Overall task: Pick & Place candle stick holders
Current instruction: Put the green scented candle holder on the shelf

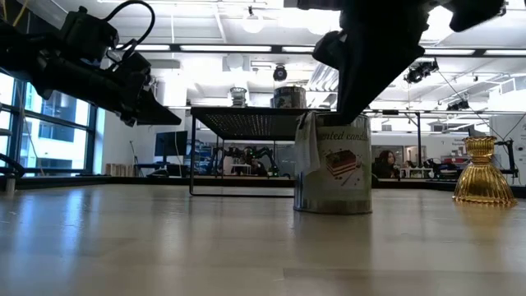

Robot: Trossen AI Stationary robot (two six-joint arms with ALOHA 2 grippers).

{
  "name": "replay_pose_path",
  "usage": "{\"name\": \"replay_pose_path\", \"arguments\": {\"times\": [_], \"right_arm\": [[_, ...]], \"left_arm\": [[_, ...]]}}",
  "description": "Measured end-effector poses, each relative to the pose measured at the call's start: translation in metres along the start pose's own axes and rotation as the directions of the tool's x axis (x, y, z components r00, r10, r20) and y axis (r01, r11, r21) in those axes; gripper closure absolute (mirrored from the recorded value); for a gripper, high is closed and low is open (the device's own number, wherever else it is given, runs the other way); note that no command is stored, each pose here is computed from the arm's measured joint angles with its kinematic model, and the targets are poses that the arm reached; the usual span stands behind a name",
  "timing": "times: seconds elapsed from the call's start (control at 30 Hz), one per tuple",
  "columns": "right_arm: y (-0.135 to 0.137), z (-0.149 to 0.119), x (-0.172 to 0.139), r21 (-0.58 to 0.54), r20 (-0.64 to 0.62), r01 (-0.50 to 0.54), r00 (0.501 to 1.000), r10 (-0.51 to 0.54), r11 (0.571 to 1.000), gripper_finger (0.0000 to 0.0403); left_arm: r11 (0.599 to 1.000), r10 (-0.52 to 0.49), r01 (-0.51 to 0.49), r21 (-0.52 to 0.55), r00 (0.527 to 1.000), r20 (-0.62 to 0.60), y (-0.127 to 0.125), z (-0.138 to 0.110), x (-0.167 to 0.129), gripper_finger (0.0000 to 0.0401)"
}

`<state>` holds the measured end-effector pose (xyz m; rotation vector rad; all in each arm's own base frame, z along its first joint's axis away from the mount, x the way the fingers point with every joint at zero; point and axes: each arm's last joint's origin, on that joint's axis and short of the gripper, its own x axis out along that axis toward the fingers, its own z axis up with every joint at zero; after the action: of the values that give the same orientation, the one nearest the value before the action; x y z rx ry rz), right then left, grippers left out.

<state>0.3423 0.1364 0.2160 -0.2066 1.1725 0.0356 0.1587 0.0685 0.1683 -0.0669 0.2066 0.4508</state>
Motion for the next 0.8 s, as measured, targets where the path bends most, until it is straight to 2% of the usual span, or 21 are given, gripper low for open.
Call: {"name": "replay_pose_path", "arguments": {"times": [0.13,0.33,0.5,0.6,0.8], "right_arm": [[-0.012,0.003,-0.017,0.045,0.057,-0.01,0.998,0.007,0.999,0.0398],[-0.032,0.007,-0.039,0.074,0.104,-0.034,0.994,0.026,0.997,0.0399],[-0.053,0.027,-0.075,0.07,0.179,-0.029,0.984,0.016,0.997,0.0396],[-0.07,0.038,-0.097,0.062,0.22,0.0,0.975,-0.013,0.998,0.0397],[-0.121,0.046,-0.136,0.102,0.236,0.13,0.96,-0.151,0.986,0.0398]], "left_arm": [[1.0,0.0,0.0,0.0,1.0,-0.001,0.0,0.0,0.0,0.0401],[1.0,0.001,-0.001,0.0,1.0,-0.005,0.0,0.0,0.0,0.0401],[1.0,0.001,-0.001,0.0,1.0,-0.005,0.0,0.0,0.0,0.0401],[1.0,0.002,-0.002,0.0,1.0,-0.005,0.0,0.0,0.0,0.0401],[1.0,0.003,-0.003,0.001,1.0,-0.005,0.0,0.0,0.0,0.0401]]}}
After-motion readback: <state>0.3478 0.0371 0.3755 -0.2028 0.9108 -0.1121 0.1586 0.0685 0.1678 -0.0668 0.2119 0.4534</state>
